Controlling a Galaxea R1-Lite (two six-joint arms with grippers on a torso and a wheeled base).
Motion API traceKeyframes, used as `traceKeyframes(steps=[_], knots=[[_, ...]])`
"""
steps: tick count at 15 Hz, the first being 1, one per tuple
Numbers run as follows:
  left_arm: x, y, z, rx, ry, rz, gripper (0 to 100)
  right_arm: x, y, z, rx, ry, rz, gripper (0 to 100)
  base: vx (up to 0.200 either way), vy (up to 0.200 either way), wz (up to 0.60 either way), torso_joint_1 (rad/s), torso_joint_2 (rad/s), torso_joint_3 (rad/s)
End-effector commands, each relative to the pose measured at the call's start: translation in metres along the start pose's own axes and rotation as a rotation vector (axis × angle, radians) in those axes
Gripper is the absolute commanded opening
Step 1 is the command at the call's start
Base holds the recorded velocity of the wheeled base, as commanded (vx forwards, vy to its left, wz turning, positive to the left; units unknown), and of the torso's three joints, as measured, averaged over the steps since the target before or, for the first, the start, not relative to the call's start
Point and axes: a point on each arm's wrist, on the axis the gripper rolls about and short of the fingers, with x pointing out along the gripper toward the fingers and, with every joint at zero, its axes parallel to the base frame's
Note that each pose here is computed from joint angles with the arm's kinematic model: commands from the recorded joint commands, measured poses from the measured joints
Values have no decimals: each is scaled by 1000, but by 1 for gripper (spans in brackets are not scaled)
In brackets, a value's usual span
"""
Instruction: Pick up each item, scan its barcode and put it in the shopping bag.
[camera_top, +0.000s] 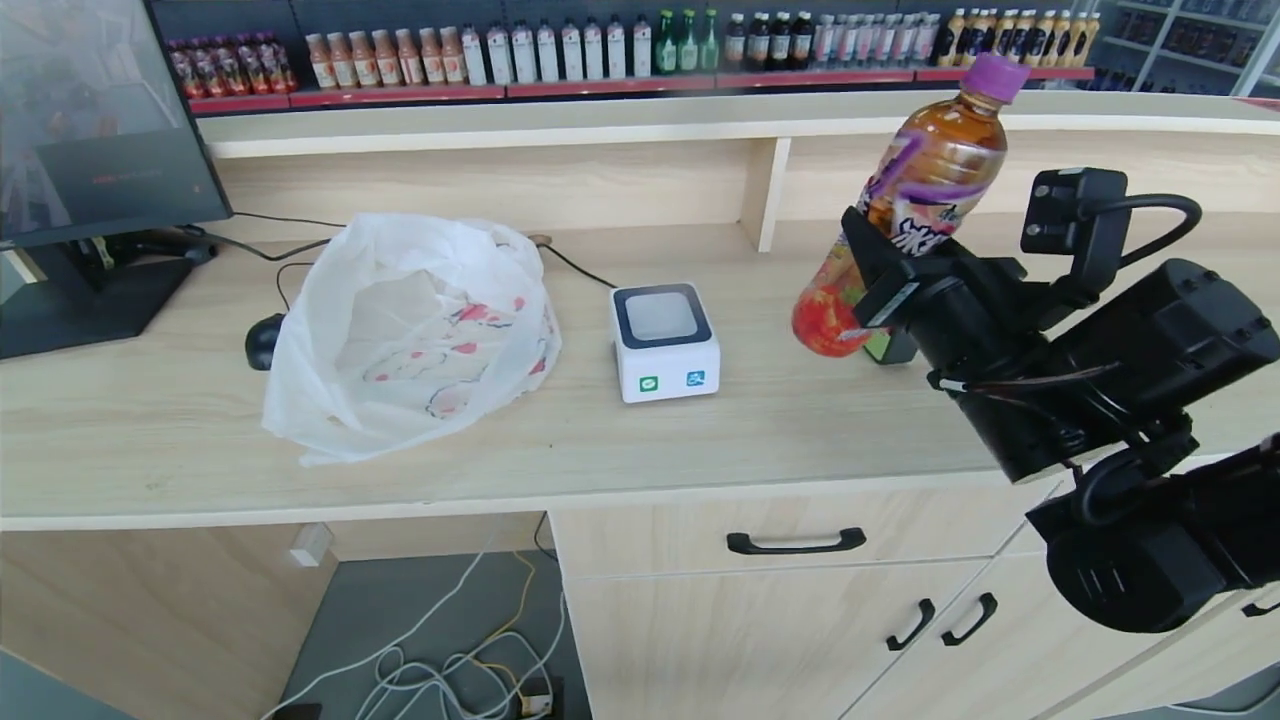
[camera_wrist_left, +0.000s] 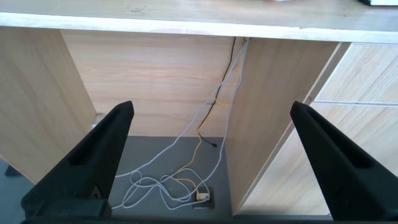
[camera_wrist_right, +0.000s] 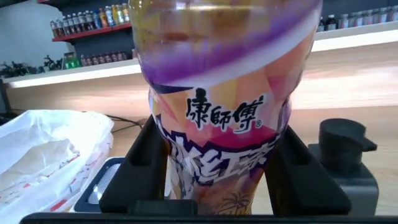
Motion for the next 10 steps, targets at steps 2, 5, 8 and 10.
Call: traceKeyframes(steps=[2, 5, 8, 10], knots=[[0, 0, 0, 0, 0, 0, 100, 0, -1, 3, -1, -9, 2, 0, 0, 200, 0, 12, 14, -2], [0, 0, 0, 0, 0, 0, 100, -2, -1, 4, -2, -8, 3, 0, 0, 200, 0, 1, 9, 5], [0, 0, 0, 1, 0, 0, 100, -5, -2, 6, -3, -4, 3, 0, 0, 133, 0, 6, -3, -2], [0, 0, 0, 1, 0, 0, 100, -7, -1, 7, -5, -3, 5, 0, 0, 0, 0, 0, 0, 0]])
